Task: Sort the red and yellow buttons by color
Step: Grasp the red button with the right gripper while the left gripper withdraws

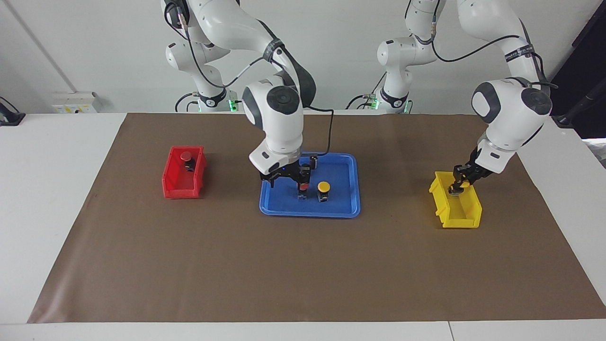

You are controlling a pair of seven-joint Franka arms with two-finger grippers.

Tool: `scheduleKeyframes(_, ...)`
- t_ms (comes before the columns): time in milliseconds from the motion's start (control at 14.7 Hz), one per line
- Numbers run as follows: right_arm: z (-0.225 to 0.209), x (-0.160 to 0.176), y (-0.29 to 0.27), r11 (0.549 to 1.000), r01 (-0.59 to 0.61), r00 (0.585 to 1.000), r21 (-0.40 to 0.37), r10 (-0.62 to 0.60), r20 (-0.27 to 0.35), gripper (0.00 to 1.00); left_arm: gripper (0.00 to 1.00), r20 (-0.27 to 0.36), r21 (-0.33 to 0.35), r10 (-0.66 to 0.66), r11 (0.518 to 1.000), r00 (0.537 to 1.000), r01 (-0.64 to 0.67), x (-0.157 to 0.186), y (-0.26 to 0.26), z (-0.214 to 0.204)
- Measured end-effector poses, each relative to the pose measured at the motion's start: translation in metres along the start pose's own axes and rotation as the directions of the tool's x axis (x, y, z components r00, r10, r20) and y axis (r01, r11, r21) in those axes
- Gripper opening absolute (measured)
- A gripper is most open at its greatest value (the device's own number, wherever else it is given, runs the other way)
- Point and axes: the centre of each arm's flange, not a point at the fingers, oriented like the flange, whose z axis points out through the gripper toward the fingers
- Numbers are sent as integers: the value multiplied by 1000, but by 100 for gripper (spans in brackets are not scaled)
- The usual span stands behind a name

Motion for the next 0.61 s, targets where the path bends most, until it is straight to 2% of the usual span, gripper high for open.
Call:
scheduleKeyframes(136,17,-5,-8,1000,6,1000,-7,-6,6,85,41,-6,0,1,1000,1000,-1,-5,0,15)
scheduleKeyframes(340,21,-6,-5,1000,4,1000,-8,-4,6,85,41,-5,1,4,1000,1000,-4,-7,0,21)
scheduleKeyframes(408,24,-8,-4,1000,5,1000,-6,-5,3,85,46,-8,0,6,1000,1000,-6,-7,0,20)
scheduleKeyframes(611,39,-18,-2,1000,14,1000,4,-14,-4,85,79,25,0,13,1000,1000,-13,-3,3,8)
